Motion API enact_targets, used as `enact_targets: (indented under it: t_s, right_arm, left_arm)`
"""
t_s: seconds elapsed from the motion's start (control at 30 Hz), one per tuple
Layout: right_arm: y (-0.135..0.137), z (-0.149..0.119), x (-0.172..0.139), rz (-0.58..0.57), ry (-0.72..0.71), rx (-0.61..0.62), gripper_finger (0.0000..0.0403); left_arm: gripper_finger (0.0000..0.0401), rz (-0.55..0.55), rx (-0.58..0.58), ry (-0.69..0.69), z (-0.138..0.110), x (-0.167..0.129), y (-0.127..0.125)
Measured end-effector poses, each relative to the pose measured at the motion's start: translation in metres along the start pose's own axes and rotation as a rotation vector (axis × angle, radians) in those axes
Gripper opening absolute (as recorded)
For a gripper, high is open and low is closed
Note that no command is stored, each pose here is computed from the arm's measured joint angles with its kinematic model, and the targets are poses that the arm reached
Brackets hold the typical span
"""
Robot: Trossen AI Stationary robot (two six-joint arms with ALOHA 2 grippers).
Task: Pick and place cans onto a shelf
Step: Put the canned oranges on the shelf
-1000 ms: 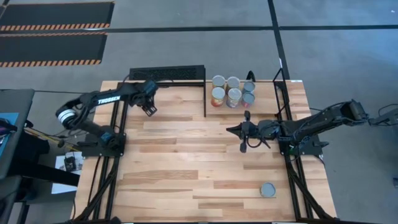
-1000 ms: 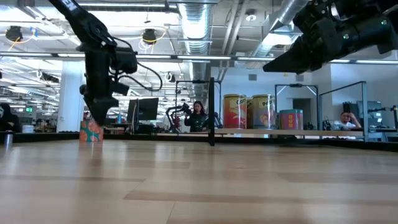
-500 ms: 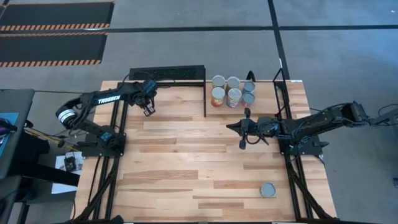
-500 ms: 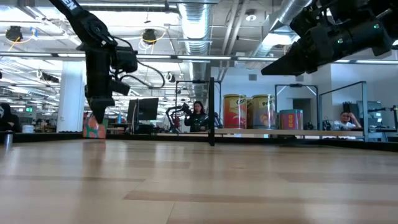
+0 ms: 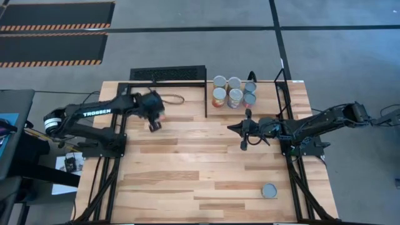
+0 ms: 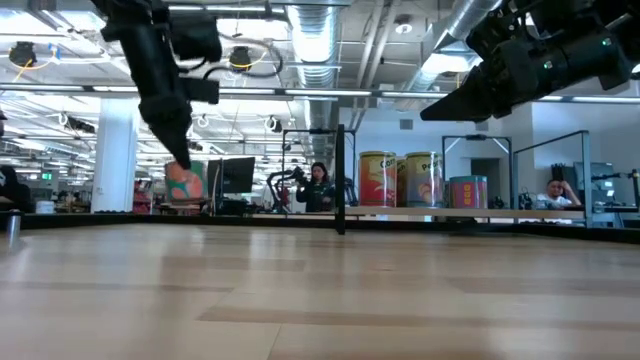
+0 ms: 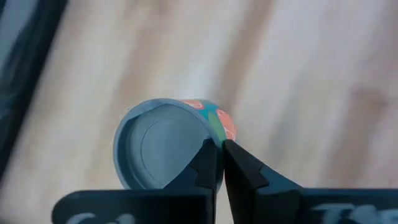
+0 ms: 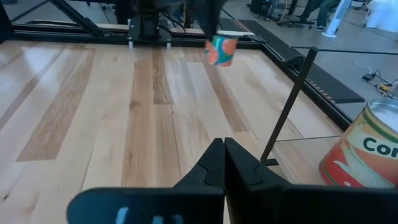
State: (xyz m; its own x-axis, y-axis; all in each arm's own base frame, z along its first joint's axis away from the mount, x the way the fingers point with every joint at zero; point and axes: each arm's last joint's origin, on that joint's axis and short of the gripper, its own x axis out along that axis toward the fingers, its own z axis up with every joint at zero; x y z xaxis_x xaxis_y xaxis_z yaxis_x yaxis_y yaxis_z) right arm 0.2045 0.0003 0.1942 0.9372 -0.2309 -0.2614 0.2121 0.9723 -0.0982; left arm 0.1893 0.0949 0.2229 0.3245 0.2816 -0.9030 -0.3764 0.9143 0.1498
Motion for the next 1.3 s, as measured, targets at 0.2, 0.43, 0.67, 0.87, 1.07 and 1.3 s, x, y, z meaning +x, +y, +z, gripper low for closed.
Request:
enact_targets:
  t_s: [0.2,0.43,0.67,0.87,1.07,1.3]
  right_arm:
    - [0.000,0.000,0.000,0.003,0.000,0.001,0.0012]
    - [0.006,0.000,-0.001,0.030,0.001,0.002,0.0012]
    - [0.011,0.000,-0.003,0.056,-0.001,0.004,0.0012]
    - [0.013,0.000,-0.003,0.064,0.001,0.001,0.0012]
    - [0.013,0.000,-0.003,0.062,0.003,-0.001,0.0012]
    - [0.013,-0.002,-0.003,0.062,0.014,-0.004,0.0012]
  left_arm:
    - [0.0002,-0.094,0.052,-0.135,0.011,-0.009,-0.058]
    - [0.0002,-0.259,0.023,-0.305,0.025,-0.009,-0.116]
    - [0.0002,-0.292,0.037,-0.278,0.047,0.008,-0.153]
    - [0.0002,-0.257,0.150,-0.227,0.079,0.030,-0.177]
    - [0.0002,-0.193,0.247,-0.184,0.107,0.052,-0.195]
    - [0.0002,-0.168,0.308,-0.173,0.129,0.068,-0.206]
